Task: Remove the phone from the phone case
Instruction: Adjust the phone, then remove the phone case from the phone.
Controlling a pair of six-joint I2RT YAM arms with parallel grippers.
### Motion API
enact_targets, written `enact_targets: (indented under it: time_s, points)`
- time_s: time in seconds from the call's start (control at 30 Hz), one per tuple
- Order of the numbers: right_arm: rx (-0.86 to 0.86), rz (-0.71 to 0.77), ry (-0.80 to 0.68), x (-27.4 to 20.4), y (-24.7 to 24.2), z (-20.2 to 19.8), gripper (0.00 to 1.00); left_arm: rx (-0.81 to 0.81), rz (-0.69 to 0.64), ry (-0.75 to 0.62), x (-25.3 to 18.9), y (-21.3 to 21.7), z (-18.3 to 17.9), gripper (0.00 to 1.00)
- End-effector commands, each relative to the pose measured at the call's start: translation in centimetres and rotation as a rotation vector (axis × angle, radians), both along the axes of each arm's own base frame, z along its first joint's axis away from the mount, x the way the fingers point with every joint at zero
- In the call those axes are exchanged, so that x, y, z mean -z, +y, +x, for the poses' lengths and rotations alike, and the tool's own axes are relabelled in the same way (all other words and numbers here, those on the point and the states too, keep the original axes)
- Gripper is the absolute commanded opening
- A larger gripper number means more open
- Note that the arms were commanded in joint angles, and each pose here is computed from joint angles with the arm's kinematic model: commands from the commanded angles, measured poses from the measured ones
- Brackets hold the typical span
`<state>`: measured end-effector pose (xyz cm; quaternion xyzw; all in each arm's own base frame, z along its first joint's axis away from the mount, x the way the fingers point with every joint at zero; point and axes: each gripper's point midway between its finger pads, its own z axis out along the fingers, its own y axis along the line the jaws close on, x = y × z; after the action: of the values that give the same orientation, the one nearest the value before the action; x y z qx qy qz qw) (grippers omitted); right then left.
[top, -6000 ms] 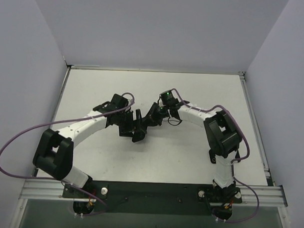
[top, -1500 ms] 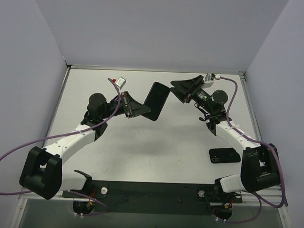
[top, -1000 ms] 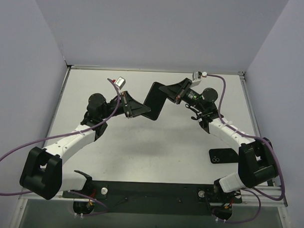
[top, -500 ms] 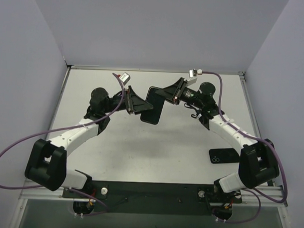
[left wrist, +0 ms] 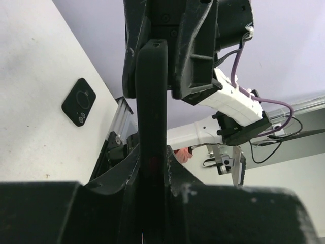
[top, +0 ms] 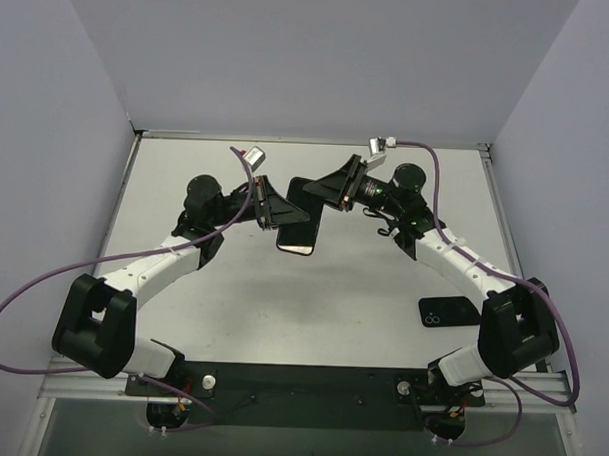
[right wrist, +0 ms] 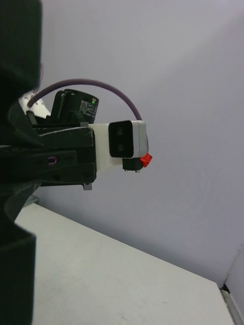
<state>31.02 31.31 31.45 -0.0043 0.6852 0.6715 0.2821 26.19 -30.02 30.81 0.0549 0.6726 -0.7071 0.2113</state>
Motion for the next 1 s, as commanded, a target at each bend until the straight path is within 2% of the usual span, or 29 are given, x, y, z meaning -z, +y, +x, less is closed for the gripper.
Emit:
enact_targets:
  time_s: [0.0,0.03,0.17,0.47,0.63,0.97]
  points:
    - [0.024,0.045,-0.091,-3.9,-0.4,-0.1,0.37,-0.007,-0.030,-0.121,-1.9,0.1,-0.4,0.00]
    - [0.050,0.035,-0.076,-3.5,-0.9,0.3,0.46,-0.013,-0.030,-0.120,-1.9,0.2,-0.3,0.00]
    - [0.133,0.031,-0.061,-3.3,-2.7,1.0,0.49,-0.026,-0.033,-0.121,-2.0,0.5,-0.2,0.00]
    - [0.125,0.119,-0.030,-3.6,-3.5,0.8,0.29,-0.037,-0.049,-0.122,-2.3,0.7,0.2,0.00]
    - [0.109,0.125,-0.021,-3.0,-3.1,1.0,0.31,-0.034,-0.055,-0.123,-2.5,0.8,0.1,0.00]
    - [0.084,0.139,0.006,-1.8,-2.2,1.3,0.26,-0.042,-0.073,-0.131,-3.4,1.0,0.3,0.00]
